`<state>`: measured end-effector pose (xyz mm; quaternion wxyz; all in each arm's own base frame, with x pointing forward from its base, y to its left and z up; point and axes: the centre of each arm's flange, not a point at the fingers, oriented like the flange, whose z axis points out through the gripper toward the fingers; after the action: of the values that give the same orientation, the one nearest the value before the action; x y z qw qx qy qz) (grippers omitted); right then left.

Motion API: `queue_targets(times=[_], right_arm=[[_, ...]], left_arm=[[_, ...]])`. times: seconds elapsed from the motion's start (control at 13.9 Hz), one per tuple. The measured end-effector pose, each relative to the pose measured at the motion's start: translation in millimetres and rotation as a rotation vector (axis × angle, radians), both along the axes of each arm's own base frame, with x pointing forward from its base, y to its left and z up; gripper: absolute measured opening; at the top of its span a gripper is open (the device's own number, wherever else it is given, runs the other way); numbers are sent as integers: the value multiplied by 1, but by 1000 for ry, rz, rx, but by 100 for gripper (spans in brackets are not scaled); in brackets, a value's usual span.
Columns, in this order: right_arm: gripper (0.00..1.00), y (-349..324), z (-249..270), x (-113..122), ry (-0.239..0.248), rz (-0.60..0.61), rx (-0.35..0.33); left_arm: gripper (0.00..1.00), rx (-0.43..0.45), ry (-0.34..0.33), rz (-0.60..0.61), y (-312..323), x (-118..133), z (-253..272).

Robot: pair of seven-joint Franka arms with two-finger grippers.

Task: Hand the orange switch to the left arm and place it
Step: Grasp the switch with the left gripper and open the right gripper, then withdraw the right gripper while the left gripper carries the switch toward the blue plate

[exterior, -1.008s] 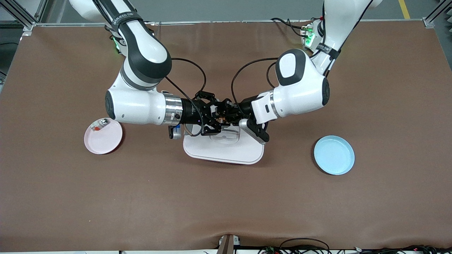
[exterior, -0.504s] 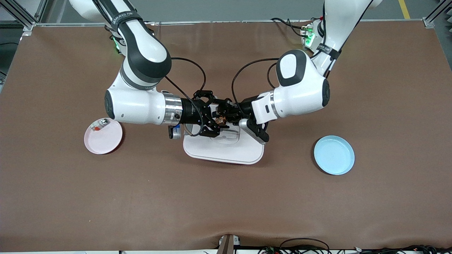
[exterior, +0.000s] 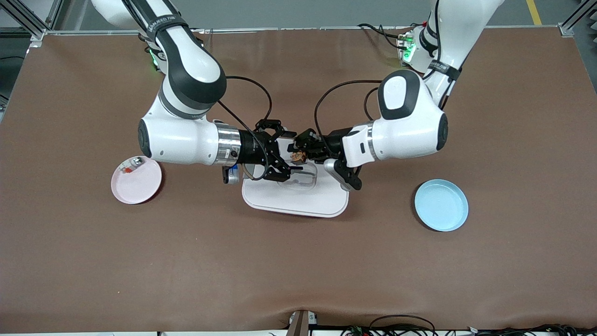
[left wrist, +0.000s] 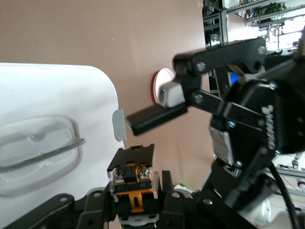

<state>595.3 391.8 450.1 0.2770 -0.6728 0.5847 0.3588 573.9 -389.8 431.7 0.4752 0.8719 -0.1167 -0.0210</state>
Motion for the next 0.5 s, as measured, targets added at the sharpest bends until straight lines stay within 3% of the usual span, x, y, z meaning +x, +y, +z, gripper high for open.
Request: queue_targets(times=[0.22,0.5], right_arm=[[100,0,0,0,0,0,0],[100,-5,-1,3,-16,6,-5]], left_arm=[[36,17,2,-59,14,-2,15],[36,112,-22,-168,42,-8,38]])
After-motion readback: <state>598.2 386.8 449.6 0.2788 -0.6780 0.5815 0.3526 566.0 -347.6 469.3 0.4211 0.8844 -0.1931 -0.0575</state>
